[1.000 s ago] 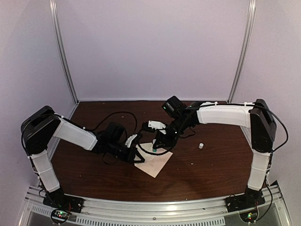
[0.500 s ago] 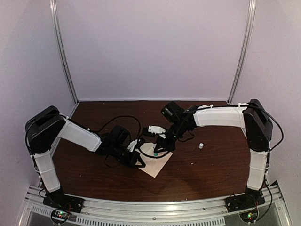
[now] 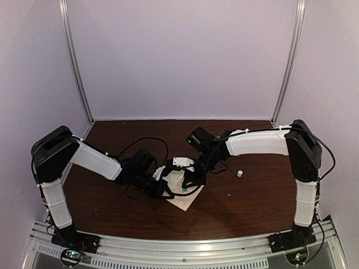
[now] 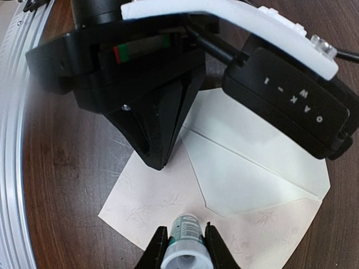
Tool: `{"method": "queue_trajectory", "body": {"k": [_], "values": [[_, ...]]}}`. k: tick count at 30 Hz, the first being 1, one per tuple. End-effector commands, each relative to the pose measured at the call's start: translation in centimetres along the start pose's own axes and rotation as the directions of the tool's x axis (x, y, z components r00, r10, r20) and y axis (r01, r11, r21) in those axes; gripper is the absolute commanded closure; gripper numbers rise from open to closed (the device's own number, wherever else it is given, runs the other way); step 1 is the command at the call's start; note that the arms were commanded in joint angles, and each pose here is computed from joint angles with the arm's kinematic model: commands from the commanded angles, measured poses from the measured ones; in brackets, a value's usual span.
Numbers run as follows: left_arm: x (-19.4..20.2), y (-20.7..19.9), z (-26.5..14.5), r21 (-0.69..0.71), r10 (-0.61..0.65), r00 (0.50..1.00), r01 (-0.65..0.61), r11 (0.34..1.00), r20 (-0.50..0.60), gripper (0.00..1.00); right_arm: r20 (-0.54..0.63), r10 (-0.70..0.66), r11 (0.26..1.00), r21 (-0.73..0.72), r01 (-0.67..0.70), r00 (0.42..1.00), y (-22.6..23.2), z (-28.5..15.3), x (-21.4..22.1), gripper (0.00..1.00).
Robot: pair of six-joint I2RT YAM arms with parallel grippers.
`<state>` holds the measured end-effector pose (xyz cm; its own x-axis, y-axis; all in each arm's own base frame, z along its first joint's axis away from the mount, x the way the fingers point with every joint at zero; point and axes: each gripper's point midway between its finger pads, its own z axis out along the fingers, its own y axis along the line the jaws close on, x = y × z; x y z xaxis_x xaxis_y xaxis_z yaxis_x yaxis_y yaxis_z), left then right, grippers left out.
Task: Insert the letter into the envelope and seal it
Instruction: Apply the solid glue to the envelope.
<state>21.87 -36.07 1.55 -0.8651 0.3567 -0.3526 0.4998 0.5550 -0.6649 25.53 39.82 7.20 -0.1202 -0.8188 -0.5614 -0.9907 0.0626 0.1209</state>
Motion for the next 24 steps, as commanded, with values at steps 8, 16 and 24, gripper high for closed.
{"method": "queue_trajectory", "body": {"k": [8, 16, 24], "values": [[0.4, 0.9, 0.8, -0.017, -0.003, 1.0, 0.002, 1.0, -0.016, 1.0, -0.037, 0.011, 0.998, 0.056, -0.009, 0.999, -1.3, 1.1, 0.9, 1.0], [0.5, 1.0, 0.9, -0.015, 0.0, 1.0, -0.001, 1.0, -0.023, 1.0, -0.038, 0.016, 0.997, 0.078, -0.013, 0.999, -1.7, 1.2, 0.9, 1.0], [0.6, 1.2, 1.1, -0.02, -0.006, 1.0, 0.006, 1.0, -0.027, 1.0, 0.007, 0.004, 0.993, 0.118, -0.005, 1.0, -2.1, -0.4, -0.6, 1.0]]}}
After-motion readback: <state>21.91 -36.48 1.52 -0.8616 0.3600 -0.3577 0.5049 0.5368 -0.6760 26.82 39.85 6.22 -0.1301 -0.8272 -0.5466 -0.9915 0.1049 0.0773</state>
